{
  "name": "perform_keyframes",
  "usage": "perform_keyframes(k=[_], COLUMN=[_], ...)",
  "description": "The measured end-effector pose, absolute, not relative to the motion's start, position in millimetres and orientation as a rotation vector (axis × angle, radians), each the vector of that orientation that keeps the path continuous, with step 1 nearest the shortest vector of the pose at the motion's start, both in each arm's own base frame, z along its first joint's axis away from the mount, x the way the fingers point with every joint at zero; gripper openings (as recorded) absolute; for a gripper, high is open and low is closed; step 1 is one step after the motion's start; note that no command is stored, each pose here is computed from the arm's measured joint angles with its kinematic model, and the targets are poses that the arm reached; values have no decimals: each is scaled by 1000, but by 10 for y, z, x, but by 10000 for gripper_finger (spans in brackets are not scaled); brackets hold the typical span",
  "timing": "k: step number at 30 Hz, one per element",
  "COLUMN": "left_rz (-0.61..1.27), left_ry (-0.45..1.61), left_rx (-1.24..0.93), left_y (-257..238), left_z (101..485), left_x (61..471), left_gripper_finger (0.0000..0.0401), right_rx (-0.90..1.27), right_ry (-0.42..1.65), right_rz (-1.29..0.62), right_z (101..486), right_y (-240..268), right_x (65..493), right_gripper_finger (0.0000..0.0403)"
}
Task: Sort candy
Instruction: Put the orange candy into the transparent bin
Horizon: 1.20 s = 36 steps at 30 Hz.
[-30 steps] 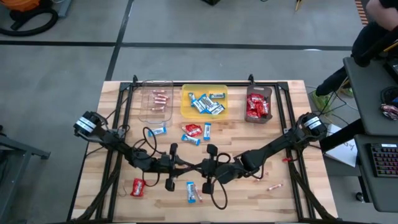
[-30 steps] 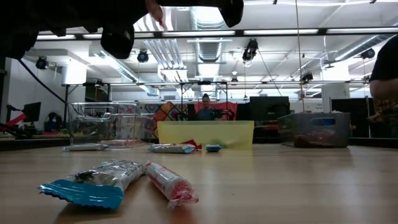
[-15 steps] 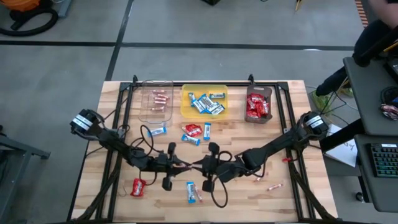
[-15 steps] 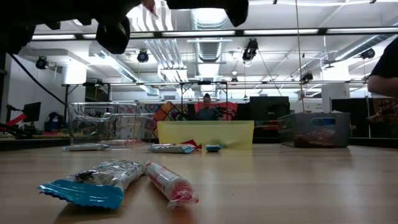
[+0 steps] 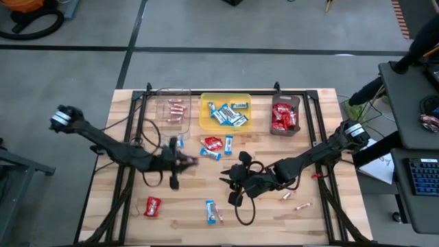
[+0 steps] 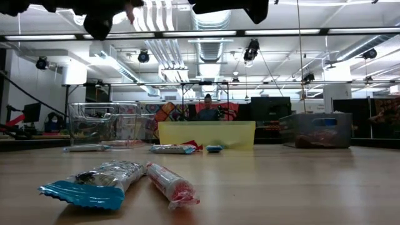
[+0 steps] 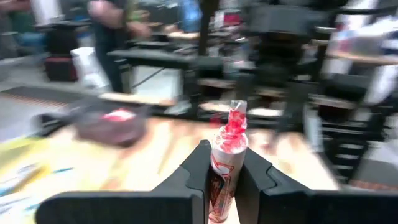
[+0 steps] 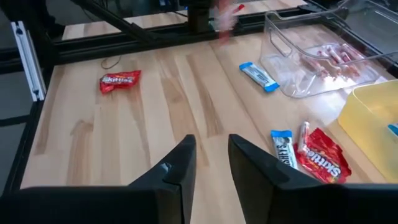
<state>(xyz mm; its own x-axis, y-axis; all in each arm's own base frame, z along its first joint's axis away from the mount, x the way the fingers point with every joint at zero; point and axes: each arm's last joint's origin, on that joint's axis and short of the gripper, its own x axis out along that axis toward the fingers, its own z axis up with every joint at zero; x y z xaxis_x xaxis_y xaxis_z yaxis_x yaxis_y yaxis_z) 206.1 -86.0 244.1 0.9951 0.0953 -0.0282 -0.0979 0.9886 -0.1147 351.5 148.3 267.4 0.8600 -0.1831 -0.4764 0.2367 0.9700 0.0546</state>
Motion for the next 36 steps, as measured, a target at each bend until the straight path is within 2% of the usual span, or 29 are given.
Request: perform_keyframes(k=[5, 13, 16, 23, 30, 36], left_rz=[283, 646, 707, 557, 527, 394], left_ry=[140, 522, 649, 845, 1068, 1279], left_rx=[-91, -18, 25, 25, 21, 32], left_y=[-439, 202, 405, 875, 1282, 1397], left_z=[2582, 2902, 3007, 3015, 2730, 2400], left_x=[1796, 1487, 1453, 1594, 1784, 1907], left_gripper_finger=[21, 21, 21, 21, 21, 22], right_rx=[109, 102, 102, 100, 97, 96], right_ry=[495, 495, 495, 497, 502, 506], right_rz=[-222, -219, -219, -219, -219, -218], right_z=[2651, 2650, 2650, 2647, 2643, 2635], right_y=[1487, 1488, 1488, 1488, 1487, 1487], right_x=[3522, 3524, 3524, 3524, 3521, 3518], right_gripper_finger=[79, 74, 79, 86, 76, 70])
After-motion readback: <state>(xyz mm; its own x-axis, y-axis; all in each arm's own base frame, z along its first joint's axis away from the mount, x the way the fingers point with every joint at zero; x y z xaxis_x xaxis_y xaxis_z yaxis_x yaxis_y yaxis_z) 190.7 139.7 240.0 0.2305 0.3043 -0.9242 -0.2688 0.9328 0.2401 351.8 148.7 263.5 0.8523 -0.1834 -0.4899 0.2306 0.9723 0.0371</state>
